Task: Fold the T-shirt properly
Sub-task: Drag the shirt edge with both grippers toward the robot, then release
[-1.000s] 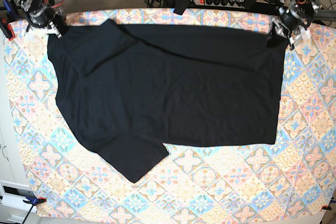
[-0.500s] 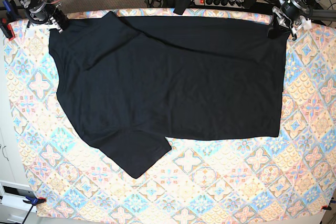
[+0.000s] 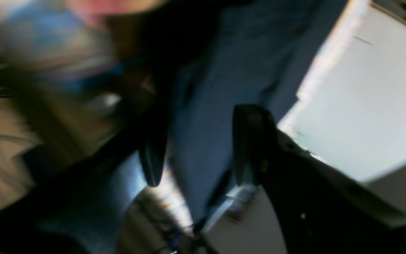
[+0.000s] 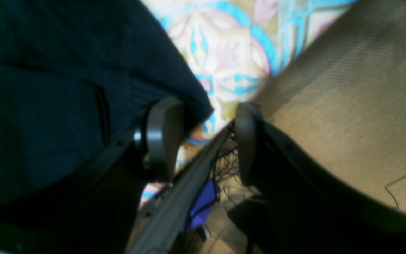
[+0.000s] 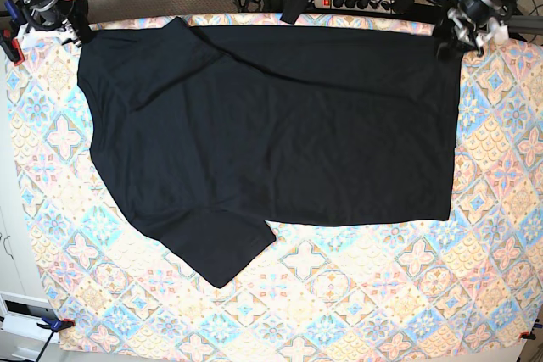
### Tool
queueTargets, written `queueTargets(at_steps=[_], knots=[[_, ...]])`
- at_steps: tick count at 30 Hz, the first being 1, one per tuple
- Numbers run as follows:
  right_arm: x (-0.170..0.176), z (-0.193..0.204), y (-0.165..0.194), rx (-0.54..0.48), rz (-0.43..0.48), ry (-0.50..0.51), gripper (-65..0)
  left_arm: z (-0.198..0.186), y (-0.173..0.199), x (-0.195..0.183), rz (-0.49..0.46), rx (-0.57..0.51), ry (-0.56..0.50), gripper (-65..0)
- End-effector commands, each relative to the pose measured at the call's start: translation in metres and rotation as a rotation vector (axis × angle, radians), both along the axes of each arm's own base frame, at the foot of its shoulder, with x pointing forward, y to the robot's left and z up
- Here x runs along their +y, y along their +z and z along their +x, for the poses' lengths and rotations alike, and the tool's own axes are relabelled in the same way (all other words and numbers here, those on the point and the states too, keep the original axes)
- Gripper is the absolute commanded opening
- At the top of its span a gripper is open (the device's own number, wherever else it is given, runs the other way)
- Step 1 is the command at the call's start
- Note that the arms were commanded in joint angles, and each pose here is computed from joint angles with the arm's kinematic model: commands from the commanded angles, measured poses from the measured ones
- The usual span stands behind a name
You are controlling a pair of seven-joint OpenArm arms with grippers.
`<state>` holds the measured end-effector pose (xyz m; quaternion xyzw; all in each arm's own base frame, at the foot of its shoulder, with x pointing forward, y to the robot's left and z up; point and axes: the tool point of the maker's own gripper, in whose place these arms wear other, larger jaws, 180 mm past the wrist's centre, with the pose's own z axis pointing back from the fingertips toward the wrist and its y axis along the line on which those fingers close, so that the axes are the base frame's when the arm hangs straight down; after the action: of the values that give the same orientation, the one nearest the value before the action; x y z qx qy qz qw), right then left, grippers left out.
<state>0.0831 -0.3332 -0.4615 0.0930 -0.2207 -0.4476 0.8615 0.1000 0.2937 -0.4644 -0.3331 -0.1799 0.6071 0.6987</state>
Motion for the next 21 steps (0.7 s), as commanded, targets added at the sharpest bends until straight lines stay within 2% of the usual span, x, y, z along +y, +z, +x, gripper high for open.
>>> queueTargets(at_steps=[1, 6, 11, 16, 21], knots=[[-0.015, 0.007, 0.017, -0.038, -0.054, 0.0, -38.3, 0.007, 0.017, 0.012, 0.059, -0.03, -0.02, -35.0], [-0.022, 0.024, 0.042, -0.094, -0.121, 0.03, -38.3, 0.032, 0.058, 0.031, 0.167, -0.14, -0.031, -35.0], [-0.023, 0.037, 0.061, -0.138, -0.169, 0.06, -38.3, 0.062, 0.079, 0.036, 0.203, -0.226, -0.036, -35.0], [-0.021, 0.075, 0.086, -0.237, -0.207, 0.091, -38.3, 0.113, 0.1, 0.046, 0.284, -0.307, -0.068, -35.0], [-0.012, 0.107, 0.101, -0.294, -0.204, 0.147, -38.2, 0.164, 0.115, 0.047, 0.381, -0.344, -0.116, -35.0]])
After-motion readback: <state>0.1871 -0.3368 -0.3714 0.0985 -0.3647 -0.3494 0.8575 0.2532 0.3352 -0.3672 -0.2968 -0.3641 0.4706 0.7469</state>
